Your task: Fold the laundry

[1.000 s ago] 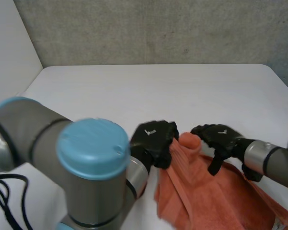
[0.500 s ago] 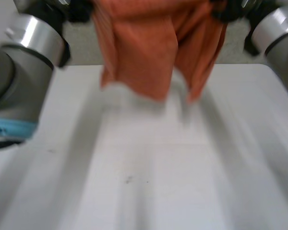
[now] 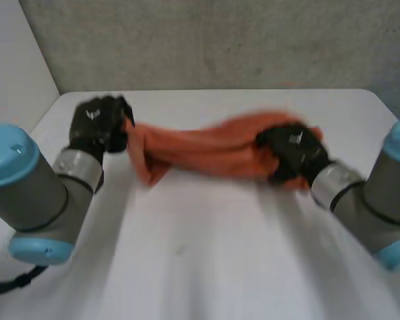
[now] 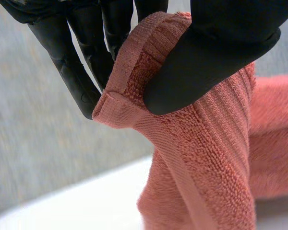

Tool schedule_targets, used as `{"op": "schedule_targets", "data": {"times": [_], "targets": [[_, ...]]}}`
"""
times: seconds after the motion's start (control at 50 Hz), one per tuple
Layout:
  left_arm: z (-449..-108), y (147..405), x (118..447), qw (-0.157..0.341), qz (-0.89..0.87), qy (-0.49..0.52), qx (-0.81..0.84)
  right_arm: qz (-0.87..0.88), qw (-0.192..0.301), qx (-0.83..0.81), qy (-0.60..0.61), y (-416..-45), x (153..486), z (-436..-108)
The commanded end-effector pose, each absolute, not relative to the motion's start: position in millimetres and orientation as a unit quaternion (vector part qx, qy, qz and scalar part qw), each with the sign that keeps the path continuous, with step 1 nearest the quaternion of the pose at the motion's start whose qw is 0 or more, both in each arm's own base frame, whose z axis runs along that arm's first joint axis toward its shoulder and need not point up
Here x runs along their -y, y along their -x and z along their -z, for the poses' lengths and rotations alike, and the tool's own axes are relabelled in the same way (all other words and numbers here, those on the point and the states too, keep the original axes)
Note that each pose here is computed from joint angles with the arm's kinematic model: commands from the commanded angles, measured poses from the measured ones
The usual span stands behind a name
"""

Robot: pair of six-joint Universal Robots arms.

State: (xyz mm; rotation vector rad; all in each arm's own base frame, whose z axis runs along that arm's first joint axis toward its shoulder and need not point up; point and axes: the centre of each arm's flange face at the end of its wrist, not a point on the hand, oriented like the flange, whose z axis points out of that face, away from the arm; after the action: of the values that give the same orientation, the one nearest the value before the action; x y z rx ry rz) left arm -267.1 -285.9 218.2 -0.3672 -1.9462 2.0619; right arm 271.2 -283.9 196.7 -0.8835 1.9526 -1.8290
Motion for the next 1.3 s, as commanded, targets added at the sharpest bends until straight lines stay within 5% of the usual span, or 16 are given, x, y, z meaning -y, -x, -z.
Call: {"op": "schedule_targets", "data": {"times": [0.02,0.2,0.38,0.76,1.3], "targets": [[-187.2,257.4,276.9,0.127,-0.679,0.13,0.711,0.541,0.122,-0.752,0.356,-263.9,261.2,-154.3],[-212.8,251.5,269.7,0.129,-0.701,0.123,0.691,0.583,0.126,-0.763,0.25,-237.9,269.9,-192.7],[-255.5,246.4,257.4,0.138,-0.738,0.115,0.651,0.608,0.18,-0.765,0.115,-212.6,290.3,-205.0],[-314.5,240.0,228.7,0.158,-0.791,0.105,0.582,0.501,0.176,-0.84,0.114,-221.8,332.1,-123.5],[-338.7,237.8,226.0,0.163,-0.812,0.096,0.552,0.517,0.221,-0.814,0.148,-267.4,321.5,-108.0]]}}
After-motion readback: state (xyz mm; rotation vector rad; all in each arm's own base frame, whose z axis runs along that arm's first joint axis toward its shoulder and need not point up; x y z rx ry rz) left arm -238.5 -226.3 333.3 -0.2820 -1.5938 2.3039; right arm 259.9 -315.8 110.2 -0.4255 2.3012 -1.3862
